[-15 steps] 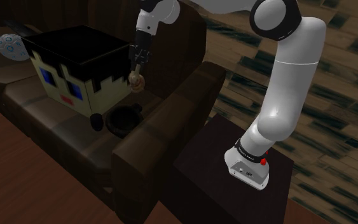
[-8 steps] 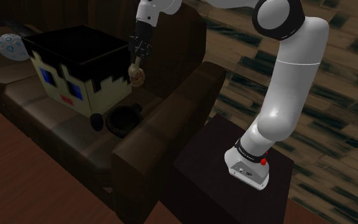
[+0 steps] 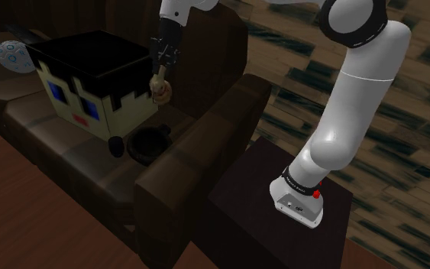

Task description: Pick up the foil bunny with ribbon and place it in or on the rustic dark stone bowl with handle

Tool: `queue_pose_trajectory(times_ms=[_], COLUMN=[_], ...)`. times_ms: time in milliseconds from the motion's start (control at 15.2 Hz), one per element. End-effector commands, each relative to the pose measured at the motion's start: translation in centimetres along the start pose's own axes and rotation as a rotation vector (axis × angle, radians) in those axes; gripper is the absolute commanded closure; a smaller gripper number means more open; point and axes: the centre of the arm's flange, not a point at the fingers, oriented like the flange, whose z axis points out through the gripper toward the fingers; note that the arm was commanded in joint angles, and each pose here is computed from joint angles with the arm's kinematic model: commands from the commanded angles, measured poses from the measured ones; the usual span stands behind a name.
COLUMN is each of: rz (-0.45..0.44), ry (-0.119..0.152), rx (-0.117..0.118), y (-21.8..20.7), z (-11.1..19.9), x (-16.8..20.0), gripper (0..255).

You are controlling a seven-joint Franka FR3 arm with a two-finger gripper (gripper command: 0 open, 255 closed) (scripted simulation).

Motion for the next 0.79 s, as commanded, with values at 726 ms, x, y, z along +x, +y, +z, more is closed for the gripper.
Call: queue_pose_trajectory(times_ms=[726], rz=[0.001], ry=[0.000], rx=[0.000], y=[-11.9], z=[3.6], x=[-6.2], gripper=[255])
